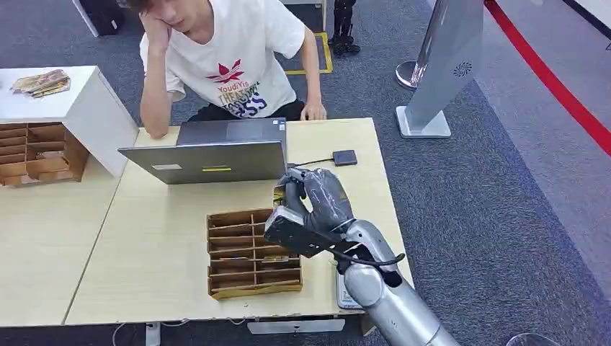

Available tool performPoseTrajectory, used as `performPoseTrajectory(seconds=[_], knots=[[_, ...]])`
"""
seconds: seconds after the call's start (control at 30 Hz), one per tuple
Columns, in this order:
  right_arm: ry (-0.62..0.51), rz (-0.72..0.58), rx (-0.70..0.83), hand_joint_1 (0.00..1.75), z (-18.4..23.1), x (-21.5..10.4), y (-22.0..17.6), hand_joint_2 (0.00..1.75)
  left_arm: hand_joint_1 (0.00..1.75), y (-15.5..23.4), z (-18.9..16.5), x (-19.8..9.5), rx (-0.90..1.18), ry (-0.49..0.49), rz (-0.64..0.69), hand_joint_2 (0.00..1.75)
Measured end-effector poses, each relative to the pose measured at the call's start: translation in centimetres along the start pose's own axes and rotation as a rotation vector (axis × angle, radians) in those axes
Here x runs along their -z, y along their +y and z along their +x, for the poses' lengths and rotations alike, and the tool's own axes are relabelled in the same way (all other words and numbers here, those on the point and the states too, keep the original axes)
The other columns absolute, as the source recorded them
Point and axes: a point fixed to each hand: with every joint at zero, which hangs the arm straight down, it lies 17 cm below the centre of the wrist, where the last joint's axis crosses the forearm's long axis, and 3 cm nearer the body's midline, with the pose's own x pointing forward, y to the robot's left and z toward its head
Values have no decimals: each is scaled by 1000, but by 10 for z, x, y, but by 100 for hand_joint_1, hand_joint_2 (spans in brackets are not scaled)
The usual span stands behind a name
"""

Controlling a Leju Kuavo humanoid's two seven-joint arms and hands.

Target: Pass the card to the sensor for recognition and then transmit it.

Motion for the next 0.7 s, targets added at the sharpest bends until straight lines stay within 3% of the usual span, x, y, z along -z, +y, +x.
performPoseTrajectory(seconds=[0.2,0.37,0.53,0.7], knots=[[61,7,196,175,-11,-5,-7,175,0,0,-1,0,-9,2,1,0],[108,-16,267,175,-28,-10,-18,175,0,0,-2,0,-19,5,4,0],[143,-18,251,175,-47,-19,-25,175,0,1,-3,1,-25,5,3,0],[187,-3,97,175,-74,-35,-27,175,0,0,-3,1,-36,6,0,0]])
